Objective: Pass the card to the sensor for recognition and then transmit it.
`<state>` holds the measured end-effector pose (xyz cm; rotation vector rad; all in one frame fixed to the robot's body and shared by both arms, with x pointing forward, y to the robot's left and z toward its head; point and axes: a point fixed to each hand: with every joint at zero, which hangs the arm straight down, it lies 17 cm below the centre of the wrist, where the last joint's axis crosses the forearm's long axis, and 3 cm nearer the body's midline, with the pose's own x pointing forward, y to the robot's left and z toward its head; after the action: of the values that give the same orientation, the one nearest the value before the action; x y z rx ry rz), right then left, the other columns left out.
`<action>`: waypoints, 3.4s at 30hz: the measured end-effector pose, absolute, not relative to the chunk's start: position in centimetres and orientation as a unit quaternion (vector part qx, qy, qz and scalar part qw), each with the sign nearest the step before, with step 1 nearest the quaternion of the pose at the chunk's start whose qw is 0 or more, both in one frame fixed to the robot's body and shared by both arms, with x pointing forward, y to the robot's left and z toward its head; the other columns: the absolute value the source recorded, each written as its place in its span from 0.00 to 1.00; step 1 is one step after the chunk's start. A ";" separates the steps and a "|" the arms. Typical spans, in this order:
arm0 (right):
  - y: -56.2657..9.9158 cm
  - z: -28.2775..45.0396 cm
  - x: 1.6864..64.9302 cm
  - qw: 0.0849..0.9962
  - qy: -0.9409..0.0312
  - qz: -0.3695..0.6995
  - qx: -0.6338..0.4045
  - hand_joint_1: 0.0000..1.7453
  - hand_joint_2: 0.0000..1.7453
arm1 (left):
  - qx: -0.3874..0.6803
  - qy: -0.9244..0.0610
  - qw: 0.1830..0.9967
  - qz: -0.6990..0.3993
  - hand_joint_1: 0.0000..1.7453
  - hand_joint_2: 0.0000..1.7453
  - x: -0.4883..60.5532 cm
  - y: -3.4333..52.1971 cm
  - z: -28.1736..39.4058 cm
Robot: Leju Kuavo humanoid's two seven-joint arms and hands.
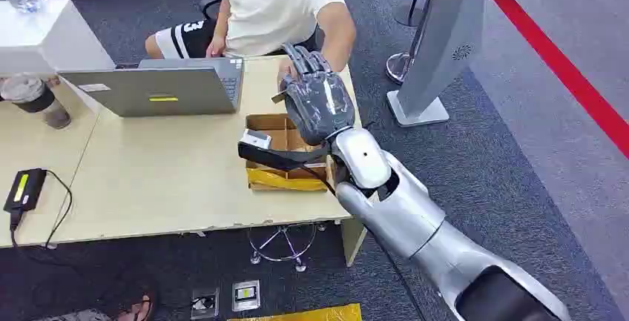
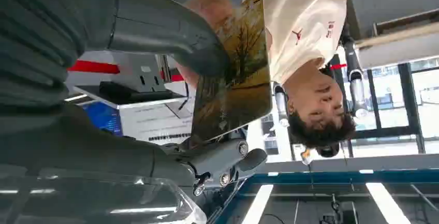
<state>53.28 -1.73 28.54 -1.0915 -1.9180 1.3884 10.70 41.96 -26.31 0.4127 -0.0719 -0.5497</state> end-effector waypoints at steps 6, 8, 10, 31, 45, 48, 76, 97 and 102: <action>-1.9 28.0 53.4 0.268 -0.706 0.517 -0.403 0.96 1.00 | 0.203 -0.033 0.942 -0.267 0.00 1.00 10.5 42.1 -26.3; -2.0 27.8 53.4 0.269 -0.704 0.518 -0.404 0.97 1.00 | 0.203 -0.033 0.942 -0.267 0.00 1.00 10.5 42.1 -26.3; -2.2 27.5 53.4 0.274 -0.703 0.518 -0.403 0.96 1.00 | 0.203 -0.031 0.942 -0.265 0.00 1.00 10.4 42.2 -26.3; -19.8 15.5 54.6 0.501 -0.679 0.366 -0.393 1.00 1.00 | 0.215 0.007 0.951 -0.221 0.00 1.00 8.8 43.0 -26.2; -22.3 9.7 52.9 0.583 -0.659 0.321 -0.351 1.00 1.00 | 0.224 0.022 0.954 -0.197 0.00 1.00 8.4 43.6 -26.1; -22.1 8.7 52.4 0.591 -0.658 0.320 -0.341 1.00 1.00 | 0.223 0.019 0.954 -0.200 0.00 1.00 8.5 43.6 -26.1; -17.7 8.0 51.3 0.580 -0.678 0.336 -0.301 1.00 1.00 | 0.224 0.010 0.952 -0.209 0.00 1.00 8.9 43.9 -26.0; -19.2 5.6 52.6 0.622 -0.646 0.325 -0.299 1.00 1.00 | 0.226 0.010 0.951 -0.209 0.00 1.00 8.9 43.9 -26.0; -20.2 4.0 52.5 0.638 -0.626 0.329 -0.303 1.00 1.00 | 0.226 0.011 0.951 -0.211 0.00 1.00 8.9 43.9 -26.0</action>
<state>52.46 -20.18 4.04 -0.6923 -1.4297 0.7500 8.89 43.85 -26.03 0.4596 0.0214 -0.4287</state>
